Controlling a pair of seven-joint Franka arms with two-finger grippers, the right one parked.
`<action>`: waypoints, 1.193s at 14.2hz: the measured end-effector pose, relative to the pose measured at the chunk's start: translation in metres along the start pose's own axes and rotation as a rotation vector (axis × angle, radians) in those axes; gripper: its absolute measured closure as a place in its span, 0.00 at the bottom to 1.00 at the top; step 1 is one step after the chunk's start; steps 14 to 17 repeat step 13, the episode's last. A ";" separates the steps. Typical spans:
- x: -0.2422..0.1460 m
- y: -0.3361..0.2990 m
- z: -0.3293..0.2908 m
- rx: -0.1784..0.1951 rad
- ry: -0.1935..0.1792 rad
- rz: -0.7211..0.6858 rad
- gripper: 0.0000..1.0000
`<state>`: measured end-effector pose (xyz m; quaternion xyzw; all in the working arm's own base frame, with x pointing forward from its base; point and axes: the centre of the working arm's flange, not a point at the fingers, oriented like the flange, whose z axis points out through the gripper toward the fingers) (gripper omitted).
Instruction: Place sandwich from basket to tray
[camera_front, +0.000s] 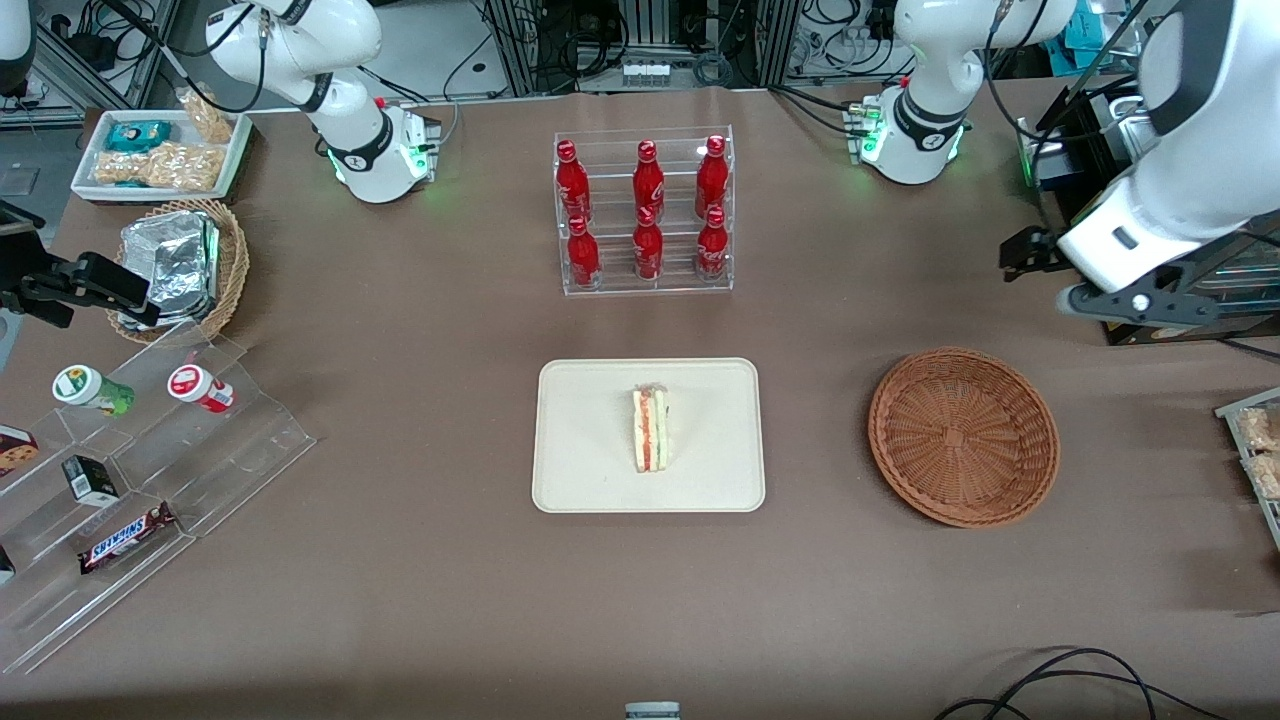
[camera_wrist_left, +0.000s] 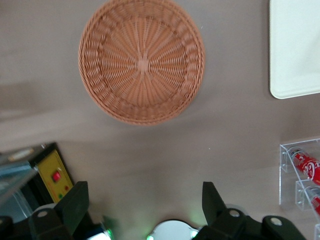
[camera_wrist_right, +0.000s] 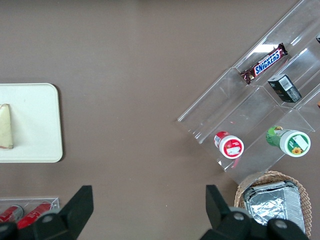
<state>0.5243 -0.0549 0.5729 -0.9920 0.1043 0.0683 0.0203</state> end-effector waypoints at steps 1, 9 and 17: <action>0.000 -0.006 -0.011 0.000 0.024 -0.002 0.00; 0.003 -0.046 -0.037 -0.025 0.106 -0.064 0.00; 0.016 -0.054 -0.035 -0.029 0.109 -0.075 0.00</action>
